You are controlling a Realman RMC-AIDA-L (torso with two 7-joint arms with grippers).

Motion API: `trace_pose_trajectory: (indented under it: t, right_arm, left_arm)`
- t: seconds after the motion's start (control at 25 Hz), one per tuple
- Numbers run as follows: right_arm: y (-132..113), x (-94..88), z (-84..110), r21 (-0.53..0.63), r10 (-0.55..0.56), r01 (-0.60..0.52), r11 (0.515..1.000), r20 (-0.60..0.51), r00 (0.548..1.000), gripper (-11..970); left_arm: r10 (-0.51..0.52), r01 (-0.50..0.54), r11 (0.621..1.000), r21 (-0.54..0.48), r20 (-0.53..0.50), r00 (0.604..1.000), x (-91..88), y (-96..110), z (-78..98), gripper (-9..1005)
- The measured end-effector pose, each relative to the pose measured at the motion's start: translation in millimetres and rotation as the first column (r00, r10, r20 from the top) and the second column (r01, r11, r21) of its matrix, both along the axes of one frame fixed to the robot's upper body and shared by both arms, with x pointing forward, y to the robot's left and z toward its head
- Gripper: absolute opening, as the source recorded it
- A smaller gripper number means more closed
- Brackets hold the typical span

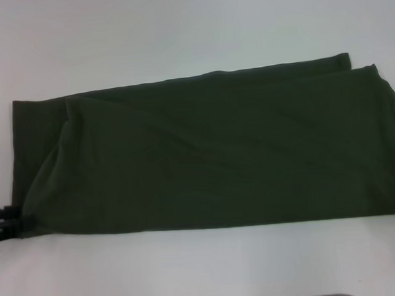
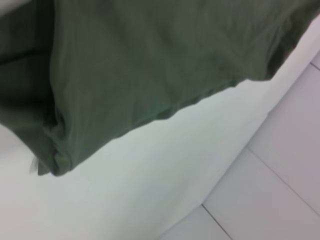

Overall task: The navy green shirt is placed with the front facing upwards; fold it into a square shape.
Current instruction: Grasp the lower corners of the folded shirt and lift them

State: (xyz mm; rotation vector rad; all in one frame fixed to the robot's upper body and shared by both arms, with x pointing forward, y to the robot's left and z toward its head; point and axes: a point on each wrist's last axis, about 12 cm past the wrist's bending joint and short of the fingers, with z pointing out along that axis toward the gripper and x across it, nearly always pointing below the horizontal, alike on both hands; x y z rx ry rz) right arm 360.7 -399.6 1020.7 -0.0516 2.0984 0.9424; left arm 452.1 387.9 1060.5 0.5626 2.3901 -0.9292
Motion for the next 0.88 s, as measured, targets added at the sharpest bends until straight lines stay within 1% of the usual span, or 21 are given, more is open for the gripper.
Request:
trace_pose_trajectory:
  t: [0.08,0.12,0.32,0.36,0.4,0.56,0.64,0.76,0.88]
  right_arm:
    - [-2,-1.1,2.2,0.007,-0.011,0.011,1.000,0.014,1.000,372]
    - [-3,-1.6,3.4,0.010,-0.019,0.019,1.000,0.021,1.000,413]
    - [-9,-2.6,8.4,0.018,-0.057,0.056,0.998,0.056,0.997,621]
    - [-10,-3.2,9.3,0.019,-0.065,0.063,0.998,0.065,0.996,725]
    - [-12,-4.2,10.8,0.020,-0.076,0.075,0.997,0.078,0.994,830]
    - [-21,-11.4,21.0,0.031,-0.136,0.132,0.991,0.150,0.979,897]
    - [-25,-15.9,25.7,0.040,-0.168,0.164,0.986,0.189,0.967,931]
    - [-29,-19.8,31.7,0.056,-0.207,0.199,0.978,0.241,0.948,927]
    - [-30,-13.6,34.6,0.060,-0.204,0.195,0.979,0.262,0.943,923]
  left_arm:
    - [0.014,-0.014,1.000,0.000,0.006,1.000,0.1,2,1.2,395]
    - [0.041,-0.041,0.999,-0.003,0.024,0.999,0.6,6,3.9,436]
    - [0.070,-0.070,0.998,0.001,0.058,0.996,5.8,10,9.3,634]
    - [0.075,-0.075,0.997,0.000,0.065,0.995,7.5,11,10.4,674]
    - [0.080,-0.081,0.997,-0.002,0.072,0.994,8.9,11,11.4,687]
    - [0.109,-0.108,0.994,-0.016,0.109,0.988,16.7,13,17.3,737]
    - [0.114,-0.113,0.993,-0.018,0.120,0.986,20.1,13,19.2,739]
    - [0.122,-0.120,0.993,-0.018,0.139,0.983,26.6,11,21.4,742]
    - [0.130,-0.130,0.991,-0.012,0.161,0.978,36.3,7,22.4,745]
